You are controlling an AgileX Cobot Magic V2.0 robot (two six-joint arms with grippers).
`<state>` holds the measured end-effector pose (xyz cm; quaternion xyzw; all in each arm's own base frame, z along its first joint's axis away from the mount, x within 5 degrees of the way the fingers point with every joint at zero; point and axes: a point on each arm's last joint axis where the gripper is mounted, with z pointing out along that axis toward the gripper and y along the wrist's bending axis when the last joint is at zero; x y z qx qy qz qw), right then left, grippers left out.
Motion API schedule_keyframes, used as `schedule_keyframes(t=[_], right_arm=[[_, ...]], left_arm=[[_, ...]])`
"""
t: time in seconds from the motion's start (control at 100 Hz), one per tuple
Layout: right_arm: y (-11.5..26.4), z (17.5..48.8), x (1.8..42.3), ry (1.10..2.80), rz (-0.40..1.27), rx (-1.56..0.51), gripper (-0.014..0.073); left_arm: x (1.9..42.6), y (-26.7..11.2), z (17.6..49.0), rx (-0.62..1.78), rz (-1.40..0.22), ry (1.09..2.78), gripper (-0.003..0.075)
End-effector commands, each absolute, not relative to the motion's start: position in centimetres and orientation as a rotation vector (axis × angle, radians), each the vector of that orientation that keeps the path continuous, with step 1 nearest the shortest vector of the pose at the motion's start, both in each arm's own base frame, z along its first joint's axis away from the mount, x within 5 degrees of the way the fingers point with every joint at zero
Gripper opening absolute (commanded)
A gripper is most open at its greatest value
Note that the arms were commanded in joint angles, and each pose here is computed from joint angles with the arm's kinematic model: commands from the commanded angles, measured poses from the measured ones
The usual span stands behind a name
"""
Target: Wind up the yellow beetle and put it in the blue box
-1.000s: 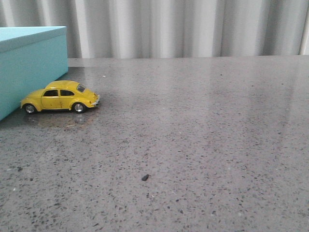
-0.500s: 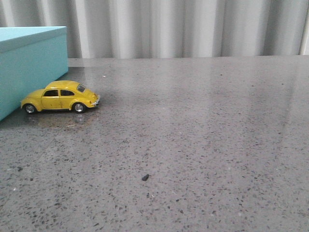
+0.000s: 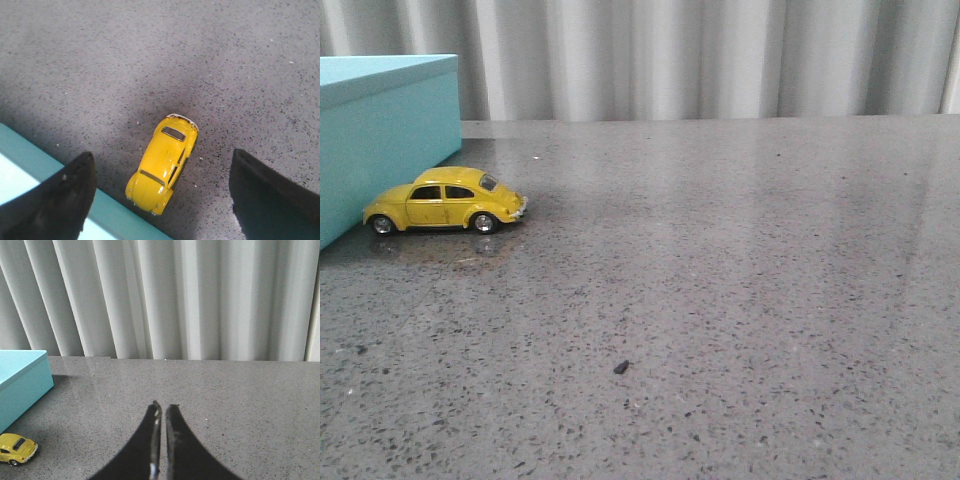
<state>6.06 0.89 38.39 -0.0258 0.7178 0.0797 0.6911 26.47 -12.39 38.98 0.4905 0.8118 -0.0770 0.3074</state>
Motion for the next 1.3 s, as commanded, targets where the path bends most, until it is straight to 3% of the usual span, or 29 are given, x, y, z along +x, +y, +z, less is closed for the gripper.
schedule_keyframes(t=[0.0,0.61,0.71,0.96,1.29], right_arm=[[0.9,39.7,6.0,1.517,0.171,-0.063,-0.0041],[0.9,39.5,6.0,1.541,0.169,-0.063,-0.0041],[0.9,39.5,6.0,1.541,0.169,-0.063,-0.0041],[0.9,39.5,6.0,1.539,0.169,-0.063,-0.0041],[0.9,39.5,6.0,1.539,0.169,-0.063,-0.0041]], left_arm=[[26.2,-12.9,40.5,1.285,-0.225,2.06,0.0512],[27.6,-12.7,39.0,1.48,-0.081,2.01,0.0512],[27.7,-12.8,38.3,1.526,-0.095,2.047,0.0512],[28.3,-14.9,36.4,1.733,-0.093,1.954,0.0512],[30.0,-15.6,33.1,1.862,-0.027,2.039,0.0512]])
